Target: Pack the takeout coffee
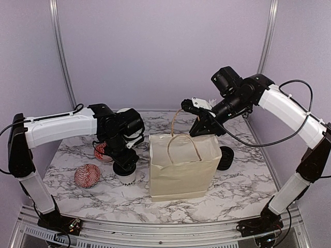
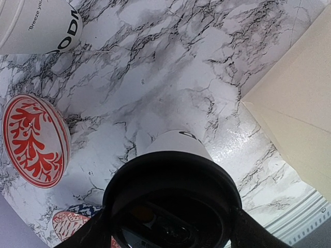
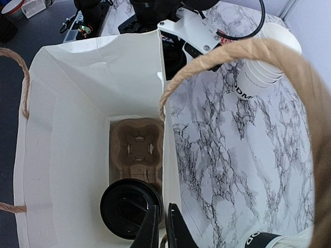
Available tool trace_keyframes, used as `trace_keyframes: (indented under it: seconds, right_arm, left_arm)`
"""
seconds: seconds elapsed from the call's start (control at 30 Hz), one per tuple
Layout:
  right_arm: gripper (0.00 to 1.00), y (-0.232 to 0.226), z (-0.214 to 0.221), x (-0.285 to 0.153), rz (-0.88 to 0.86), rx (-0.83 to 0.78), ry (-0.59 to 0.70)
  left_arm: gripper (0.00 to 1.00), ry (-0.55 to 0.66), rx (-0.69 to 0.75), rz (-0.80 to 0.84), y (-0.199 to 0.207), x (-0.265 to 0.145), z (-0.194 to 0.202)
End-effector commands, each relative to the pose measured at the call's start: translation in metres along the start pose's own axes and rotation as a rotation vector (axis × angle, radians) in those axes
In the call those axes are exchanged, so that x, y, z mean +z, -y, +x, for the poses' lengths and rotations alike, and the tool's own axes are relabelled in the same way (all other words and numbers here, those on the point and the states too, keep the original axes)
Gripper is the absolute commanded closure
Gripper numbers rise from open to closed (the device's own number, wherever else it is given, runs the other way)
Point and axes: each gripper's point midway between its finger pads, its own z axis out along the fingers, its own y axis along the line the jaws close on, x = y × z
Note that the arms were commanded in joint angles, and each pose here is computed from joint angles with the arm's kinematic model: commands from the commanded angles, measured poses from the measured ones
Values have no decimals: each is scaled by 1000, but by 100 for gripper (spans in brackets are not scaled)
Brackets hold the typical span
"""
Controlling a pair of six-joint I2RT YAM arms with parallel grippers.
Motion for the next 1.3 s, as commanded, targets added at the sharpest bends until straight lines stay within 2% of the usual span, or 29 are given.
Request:
trace_keyframes:
  seconds: [0.0,0.5,0.7,0.73,0.83,0.93,1.03,1.1,1.27]
  right_arm:
    - [92,3,-7,-6,18,-2,26]
    - [90,5,-8,-7,26,0,27]
    - [87,5,-9,-9,34,-4,29]
    - [85,5,-10,-10,34,-4,32]
    - [64,2,-14,-14,28,-14,45]
    - [48,-4,-23,-24,23,-43,73]
    - [39,-8,-34,-38,37,-79,105]
    - [36,-9,-38,-45,53,-94,117]
    - [33,6,-45,-76,111,-71,175]
  left_arm:
    - [21,-52,11,8,1,5,13]
    - [20,-83,56,31,2,4,29]
    - [27,-107,63,31,2,4,34]
    - [28,-104,63,32,1,2,34]
    - [32,-89,62,49,3,-11,31]
    - [32,-37,53,63,3,-34,24]
    - [33,63,23,62,-2,-68,13]
    - [33,136,-1,66,-5,-93,7]
    - [36,404,-72,88,-17,-180,-9]
